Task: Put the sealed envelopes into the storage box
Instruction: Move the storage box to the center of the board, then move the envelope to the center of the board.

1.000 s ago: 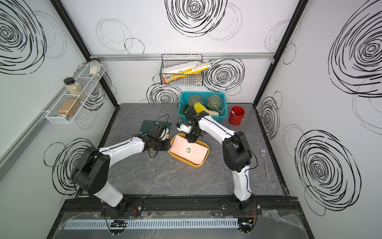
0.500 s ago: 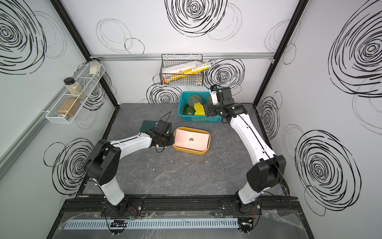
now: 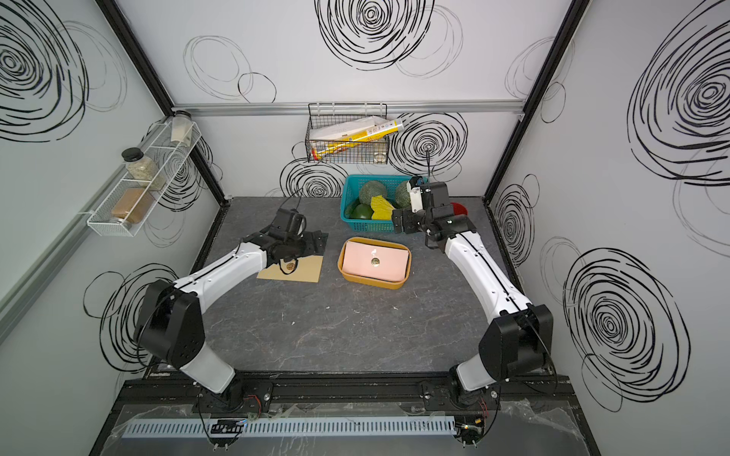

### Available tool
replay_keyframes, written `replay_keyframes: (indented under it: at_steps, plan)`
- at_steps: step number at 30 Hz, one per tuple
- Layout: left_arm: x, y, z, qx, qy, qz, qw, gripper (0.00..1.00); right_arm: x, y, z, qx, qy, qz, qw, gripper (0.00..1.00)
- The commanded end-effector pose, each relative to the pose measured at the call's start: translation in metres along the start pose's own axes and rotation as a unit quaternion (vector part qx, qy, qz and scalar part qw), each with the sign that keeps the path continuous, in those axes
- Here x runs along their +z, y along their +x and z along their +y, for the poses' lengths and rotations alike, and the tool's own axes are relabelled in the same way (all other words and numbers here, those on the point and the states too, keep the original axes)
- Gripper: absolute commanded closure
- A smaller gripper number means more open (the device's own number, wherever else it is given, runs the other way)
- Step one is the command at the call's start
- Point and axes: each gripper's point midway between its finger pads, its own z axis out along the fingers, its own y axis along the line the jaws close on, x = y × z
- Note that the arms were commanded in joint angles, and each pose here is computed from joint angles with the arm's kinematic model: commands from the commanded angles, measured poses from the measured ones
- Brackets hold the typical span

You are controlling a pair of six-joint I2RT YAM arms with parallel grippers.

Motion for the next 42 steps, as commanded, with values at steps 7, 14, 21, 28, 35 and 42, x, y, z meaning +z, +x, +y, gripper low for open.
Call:
replay_keyframes:
  at_steps: [7, 14, 21, 28, 35, 42]
  plan:
    - [0.065, 0.054, 0.075, 0.088, -0.114, 0.102, 0.984, 0.01, -0.018, 0.067, 0.1, 0.025, -0.121, 0.045, 0.991, 0.0]
    - [0.087, 0.071, 0.079, 0.093, -0.117, 0.129, 0.98, 0.01, -0.049, 0.121, 0.165, 0.058, -0.2, 0.076, 0.975, 0.0]
    - [0.086, 0.137, 0.075, 0.105, -0.137, 0.193, 0.966, 0.01, -0.056, 0.167, 0.167, 0.133, -0.207, 0.105, 0.964, 0.0]
    - [0.039, 0.222, 0.066, 0.051, -0.143, 0.244, 0.958, 0.01, -0.058, 0.17, 0.141, 0.126, -0.139, 0.097, 0.977, 0.0]
    - [-0.001, 0.287, -0.005, 0.006, -0.086, 0.255, 0.963, 0.01, -0.056, 0.187, 0.113, 0.143, -0.102, 0.118, 0.977, 0.0]
    - [-0.015, 0.284, -0.08, 0.006, -0.026, 0.247, 0.969, 0.01, -0.045, 0.225, 0.074, 0.159, -0.055, 0.159, 0.973, 0.0]
